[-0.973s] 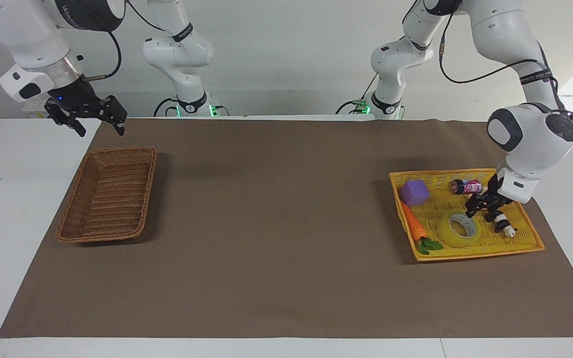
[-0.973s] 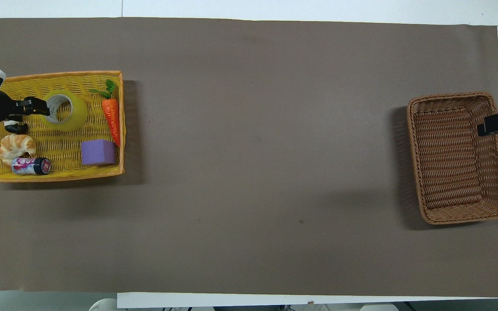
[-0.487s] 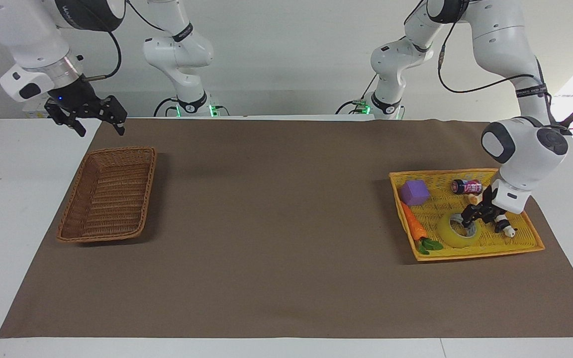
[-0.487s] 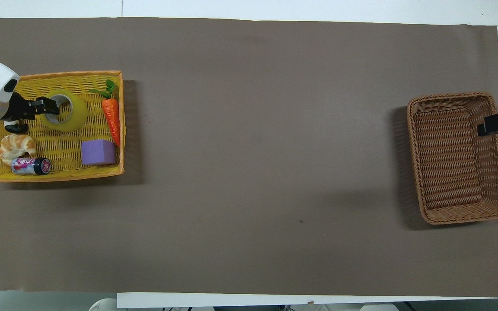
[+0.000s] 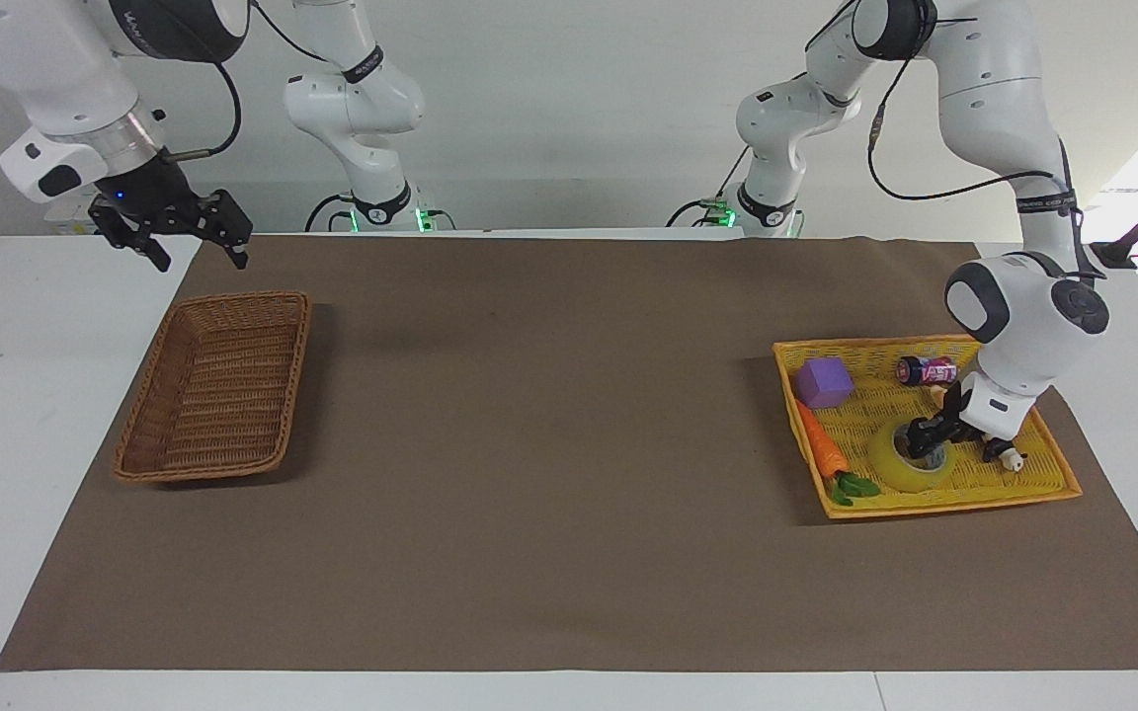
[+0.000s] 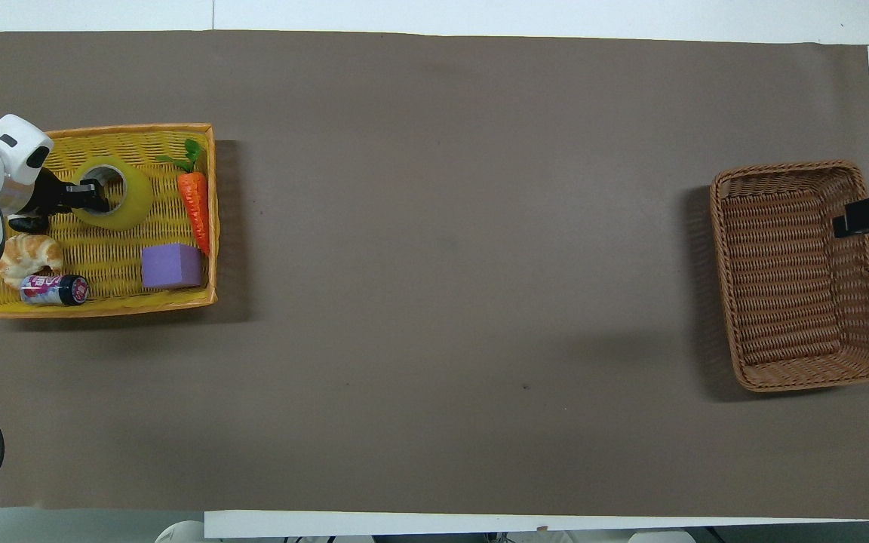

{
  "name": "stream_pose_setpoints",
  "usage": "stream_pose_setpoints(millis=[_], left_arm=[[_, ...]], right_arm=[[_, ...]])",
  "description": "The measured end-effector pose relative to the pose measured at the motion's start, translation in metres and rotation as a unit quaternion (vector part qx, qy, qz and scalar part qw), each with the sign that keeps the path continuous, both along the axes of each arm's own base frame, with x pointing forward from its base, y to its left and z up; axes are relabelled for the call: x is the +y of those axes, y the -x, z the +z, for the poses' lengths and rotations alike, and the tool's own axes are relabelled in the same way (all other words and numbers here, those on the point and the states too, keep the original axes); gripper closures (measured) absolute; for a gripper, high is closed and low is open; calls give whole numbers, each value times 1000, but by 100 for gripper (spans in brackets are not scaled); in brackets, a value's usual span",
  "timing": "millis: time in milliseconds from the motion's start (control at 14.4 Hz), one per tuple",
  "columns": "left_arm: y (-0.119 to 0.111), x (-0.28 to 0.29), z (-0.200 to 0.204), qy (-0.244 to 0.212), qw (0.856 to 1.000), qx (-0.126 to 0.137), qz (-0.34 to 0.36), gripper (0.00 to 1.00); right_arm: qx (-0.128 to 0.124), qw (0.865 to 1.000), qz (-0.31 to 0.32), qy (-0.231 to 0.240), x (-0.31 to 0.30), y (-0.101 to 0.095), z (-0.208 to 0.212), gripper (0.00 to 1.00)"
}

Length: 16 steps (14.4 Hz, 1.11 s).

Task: Move tape to another basket
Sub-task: 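Lift the tape roll and carry it toward the table center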

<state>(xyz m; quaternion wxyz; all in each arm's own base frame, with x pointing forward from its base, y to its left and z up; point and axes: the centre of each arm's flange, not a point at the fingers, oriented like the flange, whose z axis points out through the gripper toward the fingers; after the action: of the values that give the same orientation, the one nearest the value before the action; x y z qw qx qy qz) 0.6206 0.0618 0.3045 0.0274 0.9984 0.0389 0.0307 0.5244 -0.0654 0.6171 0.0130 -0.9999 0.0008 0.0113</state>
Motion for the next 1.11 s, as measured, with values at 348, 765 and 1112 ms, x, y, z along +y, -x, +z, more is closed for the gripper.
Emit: stream_pose_setpoints(millis=[348,765,1112], left_arm=[[-18,-13,36,3,1000,18,-15,78],[-14,-159,125,40,997,67,-15,78],[60,-361,146,80,990,100,-54,78]], right_arm=[[0,1000,0,0,0,0,0,0],[0,1000,0,0,0,0,0,0],[0,1000,0,0,0,0,0,0]])
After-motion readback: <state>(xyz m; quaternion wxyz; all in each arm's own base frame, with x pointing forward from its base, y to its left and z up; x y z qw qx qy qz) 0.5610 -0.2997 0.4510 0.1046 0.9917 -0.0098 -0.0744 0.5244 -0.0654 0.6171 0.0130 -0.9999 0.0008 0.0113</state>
